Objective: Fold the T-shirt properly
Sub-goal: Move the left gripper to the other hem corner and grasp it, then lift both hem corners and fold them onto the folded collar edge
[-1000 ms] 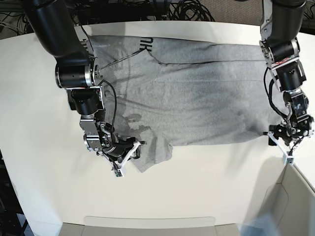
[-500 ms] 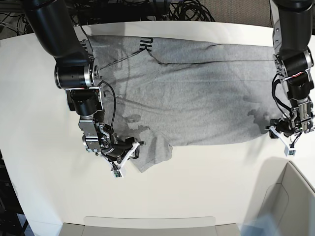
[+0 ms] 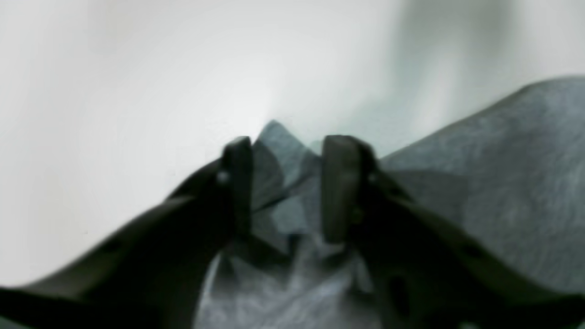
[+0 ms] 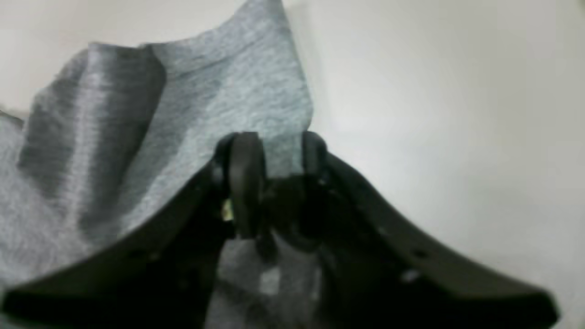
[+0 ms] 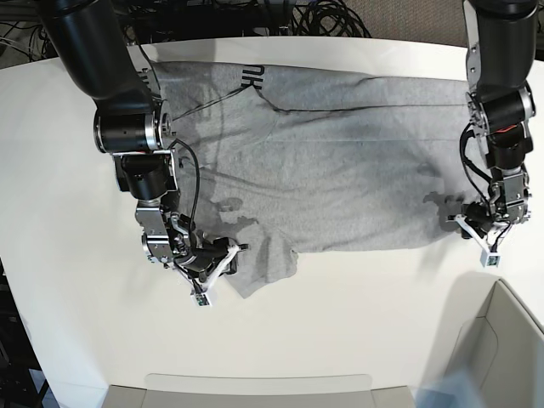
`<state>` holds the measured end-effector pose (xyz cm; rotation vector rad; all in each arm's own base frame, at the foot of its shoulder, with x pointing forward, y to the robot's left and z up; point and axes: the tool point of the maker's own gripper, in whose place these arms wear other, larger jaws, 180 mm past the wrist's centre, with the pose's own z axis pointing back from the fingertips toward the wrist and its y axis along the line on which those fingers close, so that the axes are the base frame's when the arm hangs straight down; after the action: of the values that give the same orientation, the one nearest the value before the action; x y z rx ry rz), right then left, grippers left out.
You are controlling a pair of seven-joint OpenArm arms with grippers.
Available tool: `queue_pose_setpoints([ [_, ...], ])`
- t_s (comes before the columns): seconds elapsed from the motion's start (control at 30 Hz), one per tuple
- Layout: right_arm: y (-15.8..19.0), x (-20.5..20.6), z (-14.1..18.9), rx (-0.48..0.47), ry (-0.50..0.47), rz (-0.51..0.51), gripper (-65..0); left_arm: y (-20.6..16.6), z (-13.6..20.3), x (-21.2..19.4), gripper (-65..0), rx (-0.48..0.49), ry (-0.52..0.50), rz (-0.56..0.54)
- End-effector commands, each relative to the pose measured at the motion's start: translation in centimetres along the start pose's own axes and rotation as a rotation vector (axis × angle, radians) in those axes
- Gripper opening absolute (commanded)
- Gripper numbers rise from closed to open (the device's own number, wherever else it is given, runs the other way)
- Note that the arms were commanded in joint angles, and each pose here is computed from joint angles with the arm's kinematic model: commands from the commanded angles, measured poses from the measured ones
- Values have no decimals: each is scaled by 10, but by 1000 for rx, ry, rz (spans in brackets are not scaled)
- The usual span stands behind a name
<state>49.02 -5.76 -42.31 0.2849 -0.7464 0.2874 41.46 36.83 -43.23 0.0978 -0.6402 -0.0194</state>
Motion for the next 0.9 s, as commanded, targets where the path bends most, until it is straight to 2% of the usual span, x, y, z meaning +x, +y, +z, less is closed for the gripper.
queue_pose_setpoints([
  [0.0, -2, 15, 2, -8, -5, 22, -561, 3, 1, -2, -506, 3, 39, -17],
  [0.1, -1, 18, 3, -7, -10, 23, -650, 2, 2, 4, -582, 1, 30, -14],
  [0.17, -2, 30, 5, -10, -29, 31, -650, 3, 2, 4, -612, 3, 29, -15],
  [0.23, -2, 35, 5, -11, -38, 34, -650, 7, 4, 9, -627, 4, 6, 30],
  [0.33, -1, 51, 9, -13, -86, 51, -650, 16, 10, 28, -630, 3, -68, 150],
  [0.4, 1, 65, 14, -17, -130, 68, -650, 19, 12, 35, -632, 1, -93, 192],
  [0.5, 3, 78, 19, -21, -167, 85, -650, 28, 16, 36, -634, 14, -96, 192],
  [0.73, 3, 78, 20, -21, -170, 86, -650, 38, 21, 42, -634, 18, -137, 263],
  [0.87, 5, 73, 20, -18, -178, 79, -650, 53, 33, 58, -634, 57, -177, 235],
])
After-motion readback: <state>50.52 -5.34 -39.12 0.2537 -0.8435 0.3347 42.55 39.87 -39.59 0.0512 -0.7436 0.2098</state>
